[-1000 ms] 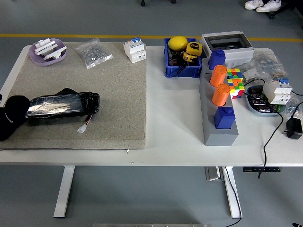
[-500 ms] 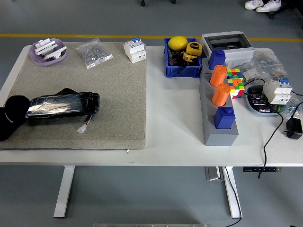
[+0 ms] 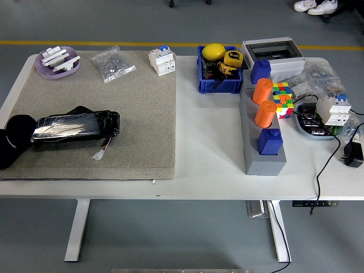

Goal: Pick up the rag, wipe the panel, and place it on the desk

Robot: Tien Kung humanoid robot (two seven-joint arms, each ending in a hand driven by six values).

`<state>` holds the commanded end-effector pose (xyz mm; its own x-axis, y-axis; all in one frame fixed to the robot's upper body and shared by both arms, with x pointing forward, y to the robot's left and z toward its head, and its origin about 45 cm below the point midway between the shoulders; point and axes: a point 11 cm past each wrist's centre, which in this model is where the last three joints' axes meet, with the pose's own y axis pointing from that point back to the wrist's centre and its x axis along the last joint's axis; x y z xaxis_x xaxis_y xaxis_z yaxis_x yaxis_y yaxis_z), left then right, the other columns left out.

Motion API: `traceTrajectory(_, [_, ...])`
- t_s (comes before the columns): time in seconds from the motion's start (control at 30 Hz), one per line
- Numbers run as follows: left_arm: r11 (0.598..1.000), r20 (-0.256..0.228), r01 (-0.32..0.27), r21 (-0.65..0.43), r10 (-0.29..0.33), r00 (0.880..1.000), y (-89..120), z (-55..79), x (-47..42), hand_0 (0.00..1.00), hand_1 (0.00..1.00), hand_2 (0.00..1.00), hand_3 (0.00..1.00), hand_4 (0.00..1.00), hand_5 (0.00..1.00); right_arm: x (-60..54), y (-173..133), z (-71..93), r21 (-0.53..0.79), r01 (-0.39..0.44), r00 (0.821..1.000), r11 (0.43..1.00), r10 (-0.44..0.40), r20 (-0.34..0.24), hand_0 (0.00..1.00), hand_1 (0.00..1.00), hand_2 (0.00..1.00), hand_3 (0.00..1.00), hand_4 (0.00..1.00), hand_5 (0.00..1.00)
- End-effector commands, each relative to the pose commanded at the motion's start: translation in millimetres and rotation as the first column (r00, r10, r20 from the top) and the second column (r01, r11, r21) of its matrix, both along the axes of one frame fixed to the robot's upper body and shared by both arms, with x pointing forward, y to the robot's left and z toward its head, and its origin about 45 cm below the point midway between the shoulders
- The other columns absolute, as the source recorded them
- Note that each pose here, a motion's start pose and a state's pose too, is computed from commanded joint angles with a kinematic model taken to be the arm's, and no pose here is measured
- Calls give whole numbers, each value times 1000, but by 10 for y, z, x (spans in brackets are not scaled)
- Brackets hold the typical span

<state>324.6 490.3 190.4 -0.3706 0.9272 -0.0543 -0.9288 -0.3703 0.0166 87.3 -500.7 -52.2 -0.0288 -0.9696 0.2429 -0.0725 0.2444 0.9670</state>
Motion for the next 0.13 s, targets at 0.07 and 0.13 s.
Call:
traceTrajectory(0.07, [1000,-1,0,-11,0,1000,-19,-33,-5,675,690,634,597,668,31,3,7,-3,1,-2,1000,1000,2,0,741,430,708,678,998,595])
traceTrajectory(0.13, [1000,-4,-2,-18,2,1000,-32,-65,-15,675,690,634,597,668,31,7,11,-5,1,-3,1000,1000,3,0,741,430,708,678,998,595])
